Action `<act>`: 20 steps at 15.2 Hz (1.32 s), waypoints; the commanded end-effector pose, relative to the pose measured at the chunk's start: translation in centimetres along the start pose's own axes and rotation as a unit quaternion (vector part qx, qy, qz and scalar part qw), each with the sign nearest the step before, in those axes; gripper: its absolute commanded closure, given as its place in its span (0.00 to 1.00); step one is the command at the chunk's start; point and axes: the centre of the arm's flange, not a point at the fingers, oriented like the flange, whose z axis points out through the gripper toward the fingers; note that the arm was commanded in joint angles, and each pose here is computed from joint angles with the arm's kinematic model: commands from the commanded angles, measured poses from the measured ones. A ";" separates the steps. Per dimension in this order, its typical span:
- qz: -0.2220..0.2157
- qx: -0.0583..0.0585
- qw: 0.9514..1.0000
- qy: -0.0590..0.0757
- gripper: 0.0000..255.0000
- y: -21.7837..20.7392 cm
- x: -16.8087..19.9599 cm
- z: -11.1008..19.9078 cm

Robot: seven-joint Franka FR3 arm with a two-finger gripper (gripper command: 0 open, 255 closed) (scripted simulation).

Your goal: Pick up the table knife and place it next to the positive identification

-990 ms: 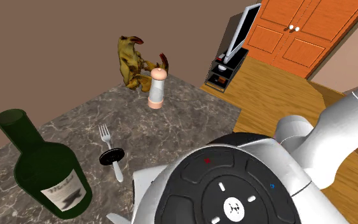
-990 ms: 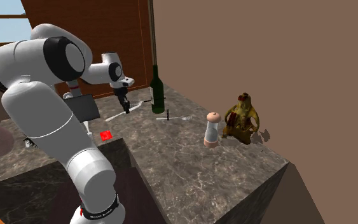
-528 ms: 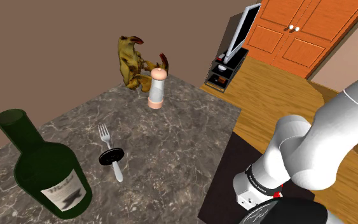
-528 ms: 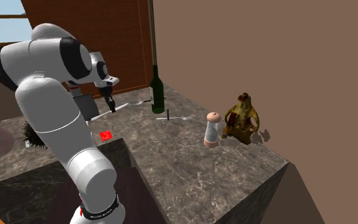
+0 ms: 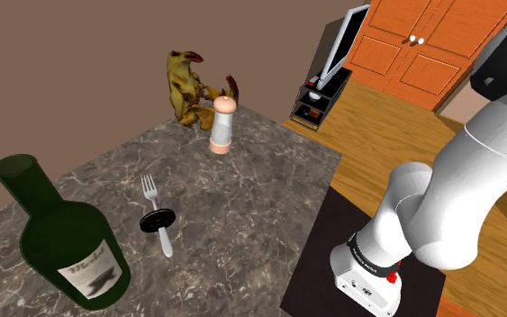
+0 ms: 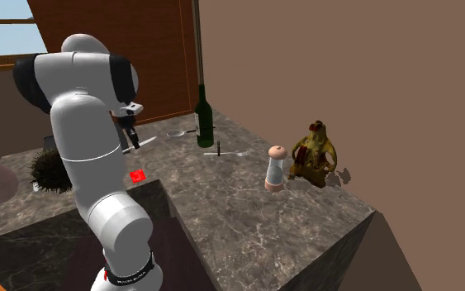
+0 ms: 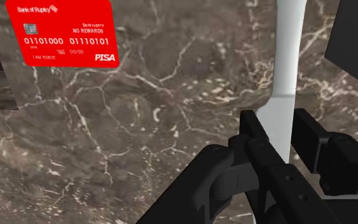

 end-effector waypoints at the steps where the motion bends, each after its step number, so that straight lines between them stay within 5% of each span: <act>1: 0.000 0.000 1.000 0.000 1.00 -0.1 -0.2 1.1; 8: 0.000 0.000 1.000 0.000 1.00 -0.3 -0.5 4.9; 16: 0.000 0.000 1.000 0.000 1.00 -0.3 -0.5 4.9; 17: 0.000 0.000 1.000 0.000 0.00 -0.3 -0.5 4.9; 20: 0.000 0.000 1.000 0.000 0.00 -0.3 -0.5 4.9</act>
